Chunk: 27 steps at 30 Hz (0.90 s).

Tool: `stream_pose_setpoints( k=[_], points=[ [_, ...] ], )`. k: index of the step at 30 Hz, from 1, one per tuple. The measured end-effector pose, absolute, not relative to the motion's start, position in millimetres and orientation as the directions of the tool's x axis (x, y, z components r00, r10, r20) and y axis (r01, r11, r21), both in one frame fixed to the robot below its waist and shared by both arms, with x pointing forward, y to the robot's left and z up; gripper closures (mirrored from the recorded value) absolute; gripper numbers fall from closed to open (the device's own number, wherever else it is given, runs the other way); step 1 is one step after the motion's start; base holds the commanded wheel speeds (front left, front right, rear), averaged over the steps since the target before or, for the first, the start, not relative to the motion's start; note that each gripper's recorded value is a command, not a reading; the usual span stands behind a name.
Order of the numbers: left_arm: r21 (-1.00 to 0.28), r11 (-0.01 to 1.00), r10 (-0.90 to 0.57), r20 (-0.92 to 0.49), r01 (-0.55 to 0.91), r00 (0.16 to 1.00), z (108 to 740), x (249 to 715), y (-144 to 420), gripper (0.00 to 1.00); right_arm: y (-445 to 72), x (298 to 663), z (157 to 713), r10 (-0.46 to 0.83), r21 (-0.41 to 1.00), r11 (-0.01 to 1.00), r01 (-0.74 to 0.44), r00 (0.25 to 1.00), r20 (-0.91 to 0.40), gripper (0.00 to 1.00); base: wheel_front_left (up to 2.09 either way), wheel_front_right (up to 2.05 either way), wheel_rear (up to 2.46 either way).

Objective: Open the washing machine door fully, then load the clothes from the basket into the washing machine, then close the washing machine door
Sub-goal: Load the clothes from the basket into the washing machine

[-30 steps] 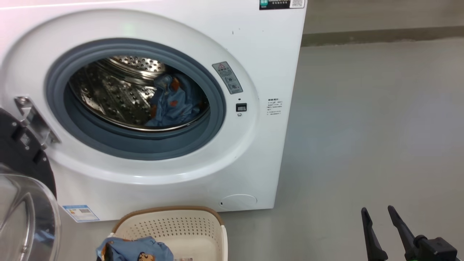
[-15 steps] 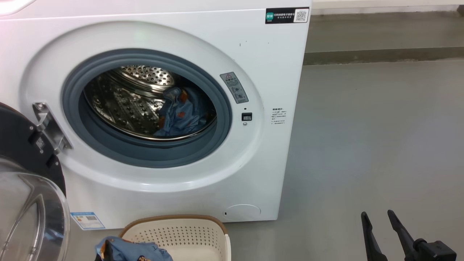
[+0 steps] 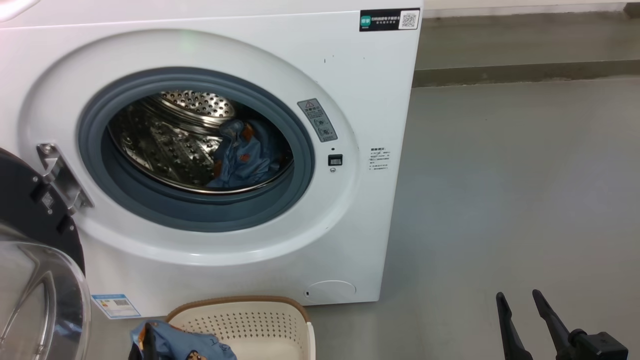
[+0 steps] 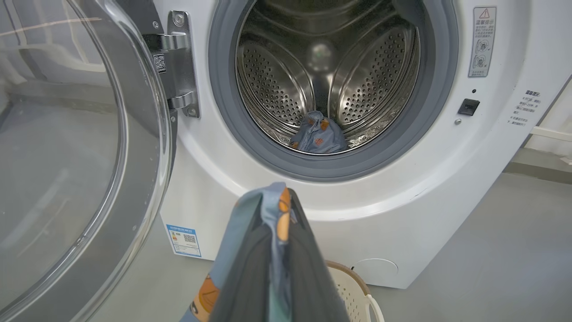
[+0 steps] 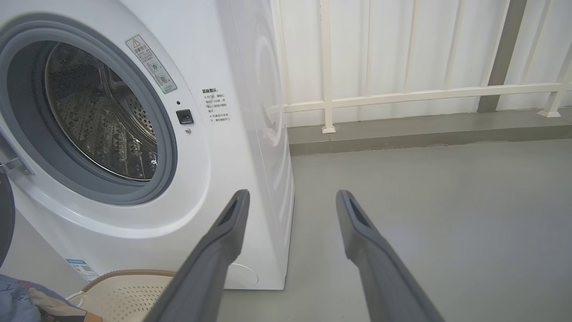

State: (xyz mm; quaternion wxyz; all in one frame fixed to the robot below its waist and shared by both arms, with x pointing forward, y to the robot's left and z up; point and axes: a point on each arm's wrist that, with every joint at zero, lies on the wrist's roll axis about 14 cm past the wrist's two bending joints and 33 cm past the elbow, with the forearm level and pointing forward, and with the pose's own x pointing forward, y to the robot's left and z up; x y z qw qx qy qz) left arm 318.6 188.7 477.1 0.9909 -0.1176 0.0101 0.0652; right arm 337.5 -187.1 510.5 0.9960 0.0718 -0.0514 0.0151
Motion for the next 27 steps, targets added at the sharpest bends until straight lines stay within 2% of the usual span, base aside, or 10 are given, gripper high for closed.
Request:
stream_pose_setpoints(
  k=[9,18,27],
  points=[
    [-0.230,0.969,0.089,-0.008,-0.089,0.996,489,337,179,1.00,-190,336,504,0.011,0.144,0.989,-0.023,0.996,0.085,0.00,0.00,0.00,0.00],
    [-0.220,0.975,0.027,0.037,-0.019,0.999,508,394,159,1.00,-193,341,499,-0.004,0.166,0.986,-0.007,0.998,0.066,0.00,0.00,0.00,0.00],
    [-0.170,0.985,0.018,0.110,0.001,0.994,536,481,164,1.00,-203,362,493,-0.041,0.188,0.982,0.031,0.998,0.046,0.00,0.00,0.00,0.00]
  ],
)
